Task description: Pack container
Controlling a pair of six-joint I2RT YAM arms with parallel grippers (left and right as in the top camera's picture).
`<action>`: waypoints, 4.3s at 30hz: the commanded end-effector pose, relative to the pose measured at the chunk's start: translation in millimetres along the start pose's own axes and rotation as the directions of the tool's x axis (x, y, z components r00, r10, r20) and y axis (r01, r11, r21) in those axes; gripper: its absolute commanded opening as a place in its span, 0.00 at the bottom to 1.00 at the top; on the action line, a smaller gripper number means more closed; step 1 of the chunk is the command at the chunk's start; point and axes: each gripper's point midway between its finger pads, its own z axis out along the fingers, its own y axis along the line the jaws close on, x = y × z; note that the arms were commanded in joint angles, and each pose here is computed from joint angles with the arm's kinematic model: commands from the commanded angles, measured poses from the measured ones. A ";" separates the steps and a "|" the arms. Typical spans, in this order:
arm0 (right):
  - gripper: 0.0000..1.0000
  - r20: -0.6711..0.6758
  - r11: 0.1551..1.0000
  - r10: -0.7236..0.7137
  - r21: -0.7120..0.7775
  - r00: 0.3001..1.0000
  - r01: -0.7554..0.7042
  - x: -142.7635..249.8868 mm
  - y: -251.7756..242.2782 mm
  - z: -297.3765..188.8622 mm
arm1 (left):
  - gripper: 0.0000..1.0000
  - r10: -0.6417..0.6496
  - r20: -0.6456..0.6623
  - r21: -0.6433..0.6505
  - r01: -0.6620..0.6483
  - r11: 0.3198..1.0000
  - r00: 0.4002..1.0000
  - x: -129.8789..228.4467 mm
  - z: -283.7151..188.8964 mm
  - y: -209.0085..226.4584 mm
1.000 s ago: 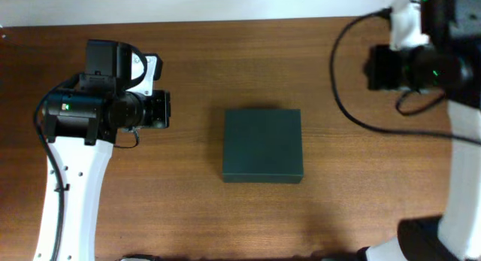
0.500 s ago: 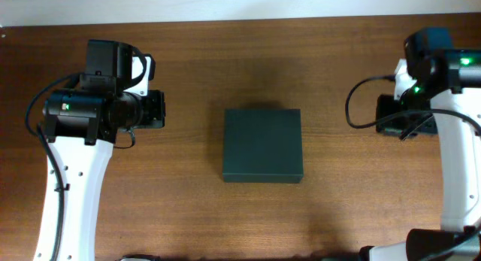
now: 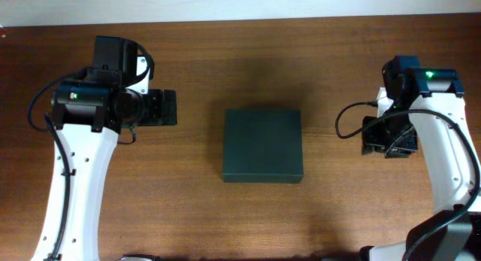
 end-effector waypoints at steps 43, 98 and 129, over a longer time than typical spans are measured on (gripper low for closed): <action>0.99 0.008 1.000 0.005 0.000 1.000 -0.005 0.1 -0.7 -0.4 | 0.99 0.001 -0.007 -0.015 -0.002 1.000 1.000 0.4 2.3 2.5; 0.99 0.880 0.969 0.185 -0.090 -0.437 0.230 70.6 -0.6 -225.1 | 0.99 0.001 -0.007 -0.015 -0.002 1.000 1.000 0.4 2.3 2.5; 0.99 0.879 0.956 0.196 -0.072 -0.435 0.286 72.8 11.1 -166.9 | 0.99 0.001 -0.007 -0.015 -0.002 1.000 1.000 0.4 2.3 2.5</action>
